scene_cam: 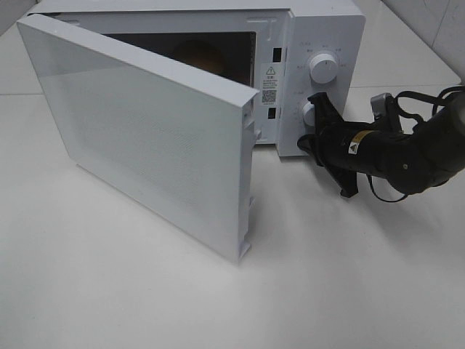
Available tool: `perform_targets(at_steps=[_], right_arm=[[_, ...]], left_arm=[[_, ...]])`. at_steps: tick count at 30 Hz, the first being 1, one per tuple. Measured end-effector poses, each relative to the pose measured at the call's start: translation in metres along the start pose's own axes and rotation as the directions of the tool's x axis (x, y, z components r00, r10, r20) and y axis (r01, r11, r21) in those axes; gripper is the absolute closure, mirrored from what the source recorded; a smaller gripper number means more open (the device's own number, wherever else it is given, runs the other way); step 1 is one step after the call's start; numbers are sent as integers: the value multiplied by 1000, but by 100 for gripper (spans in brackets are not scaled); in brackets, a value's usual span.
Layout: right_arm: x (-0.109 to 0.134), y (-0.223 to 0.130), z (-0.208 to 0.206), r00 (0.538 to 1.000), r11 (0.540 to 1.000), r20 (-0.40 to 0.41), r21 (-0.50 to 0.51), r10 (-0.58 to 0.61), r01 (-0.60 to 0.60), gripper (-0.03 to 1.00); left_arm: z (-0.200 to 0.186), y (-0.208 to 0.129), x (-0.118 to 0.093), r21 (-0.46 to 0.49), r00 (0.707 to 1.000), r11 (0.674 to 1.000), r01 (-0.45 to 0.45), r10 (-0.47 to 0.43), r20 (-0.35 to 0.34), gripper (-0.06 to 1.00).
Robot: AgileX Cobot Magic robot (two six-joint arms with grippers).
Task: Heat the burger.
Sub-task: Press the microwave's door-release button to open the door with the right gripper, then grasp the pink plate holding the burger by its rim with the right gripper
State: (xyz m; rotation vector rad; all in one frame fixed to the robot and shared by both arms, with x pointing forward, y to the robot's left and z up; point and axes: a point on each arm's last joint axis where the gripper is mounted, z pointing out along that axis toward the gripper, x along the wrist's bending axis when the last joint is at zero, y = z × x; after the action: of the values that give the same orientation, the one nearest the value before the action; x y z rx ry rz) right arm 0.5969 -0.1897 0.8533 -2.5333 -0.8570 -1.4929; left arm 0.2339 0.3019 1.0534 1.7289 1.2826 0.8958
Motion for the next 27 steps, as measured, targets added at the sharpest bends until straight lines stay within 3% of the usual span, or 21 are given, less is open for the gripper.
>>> perform_targets(at_steps=[7,8,15,23,27], right_arm=[[2,-2,-20,1000,1000,-17,-5,10,-11,97],[8,-1,-30,998,1000,-61,-16,13,-14,97],[6,-6,-58,998,1000,-65,-4,-11,11,97],[-4,-18,-81,986,986,-62,54,-152,155,96],[-4,-24,-86,957,957,-117,82,-267,277,95]], left_arm=[[0,0,0,0,1000,1000,0,0,0,94],[0,0,0,0,1000,1000,0,0,0,94],[0,0,0,0,1000,1000,0,0,0,94],[0,0,0,0,1000,1000,0,0,0,94],[0,0,0,0,1000,1000,0,0,0,94]])
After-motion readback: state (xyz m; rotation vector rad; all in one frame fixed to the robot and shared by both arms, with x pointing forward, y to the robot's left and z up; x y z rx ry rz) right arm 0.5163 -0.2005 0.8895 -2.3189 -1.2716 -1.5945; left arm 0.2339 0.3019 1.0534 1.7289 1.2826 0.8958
